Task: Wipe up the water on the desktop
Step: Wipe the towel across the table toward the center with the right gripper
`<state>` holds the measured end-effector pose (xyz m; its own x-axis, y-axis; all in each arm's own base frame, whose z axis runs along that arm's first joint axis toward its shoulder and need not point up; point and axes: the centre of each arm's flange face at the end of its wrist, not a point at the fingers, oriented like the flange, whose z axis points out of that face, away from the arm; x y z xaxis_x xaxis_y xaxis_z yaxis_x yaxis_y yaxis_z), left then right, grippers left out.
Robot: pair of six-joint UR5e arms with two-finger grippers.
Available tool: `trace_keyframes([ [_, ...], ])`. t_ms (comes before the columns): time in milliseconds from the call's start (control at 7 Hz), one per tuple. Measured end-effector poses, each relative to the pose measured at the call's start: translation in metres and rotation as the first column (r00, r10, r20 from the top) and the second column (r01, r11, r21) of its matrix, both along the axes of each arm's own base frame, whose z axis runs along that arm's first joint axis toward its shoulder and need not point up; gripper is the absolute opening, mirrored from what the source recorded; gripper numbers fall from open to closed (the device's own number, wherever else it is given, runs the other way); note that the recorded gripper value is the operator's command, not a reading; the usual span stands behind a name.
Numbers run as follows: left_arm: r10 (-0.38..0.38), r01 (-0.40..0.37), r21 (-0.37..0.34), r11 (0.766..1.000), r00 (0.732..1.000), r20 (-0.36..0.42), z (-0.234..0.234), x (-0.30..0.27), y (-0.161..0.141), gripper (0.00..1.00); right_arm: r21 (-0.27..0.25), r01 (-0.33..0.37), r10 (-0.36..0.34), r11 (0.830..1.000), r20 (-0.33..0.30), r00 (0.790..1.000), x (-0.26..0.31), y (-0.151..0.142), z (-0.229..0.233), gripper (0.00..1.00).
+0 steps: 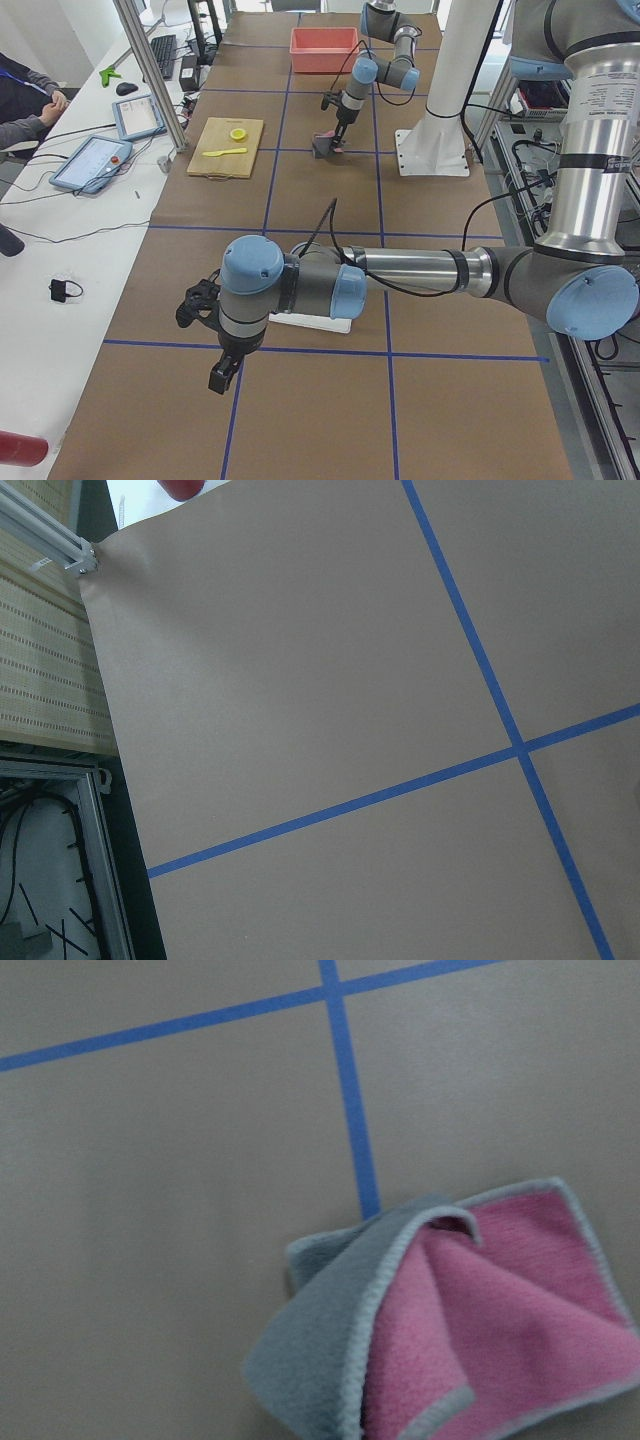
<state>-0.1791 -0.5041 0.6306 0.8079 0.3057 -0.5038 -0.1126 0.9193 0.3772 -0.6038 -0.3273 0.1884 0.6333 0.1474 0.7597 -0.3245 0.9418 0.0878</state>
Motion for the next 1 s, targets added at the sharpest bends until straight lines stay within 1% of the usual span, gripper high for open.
trace_keyframes([
  [143, 0.0, 0.0, 0.002, 1.0, 1.0, 0.0, -0.001, 0.0, -0.001, 0.98, 0.011, 0.032, -0.032, 0.999, -0.028, 0.999, 0.039, -0.007, 0.034, 0.0],
  [286, 0.0, 0.0, 0.004, 1.0, 1.0, 0.0, -0.003, 0.0, -0.002, 0.99, 0.021, 0.061, -0.059, 0.998, -0.074, 0.995, 0.069, -0.023, 0.066, 0.0],
  [429, 0.0, 0.0, 0.006, 1.0, 1.0, 0.001, -0.004, -0.001, -0.003, 0.98, 0.024, 0.092, -0.088, 0.995, -0.131, 0.987, 0.099, -0.041, 0.101, 0.0],
  [571, -0.001, 0.001, 0.007, 1.0, 1.0, 0.001, -0.005, -0.001, -0.004, 0.98, 0.024, 0.13, -0.124, 0.991, -0.18, 0.976, 0.135, -0.053, 0.135, 0.0],
  [857, -0.018, 0.018, -0.004, 1.0, 1.0, -0.004, -0.006, -0.001, -0.004, 0.98, 0.017, 0.193, -0.182, 0.981, -0.261, 0.948, 0.209, -0.059, 0.19, 0.0],
  [1000, -0.024, 0.024, -0.008, 1.0, 1.0, -0.006, -0.006, -0.001, -0.005, 0.98, 0.006, 0.216, -0.203, 0.976, -0.311, 0.928, 0.237, -0.061, 0.219, 0.0],
])
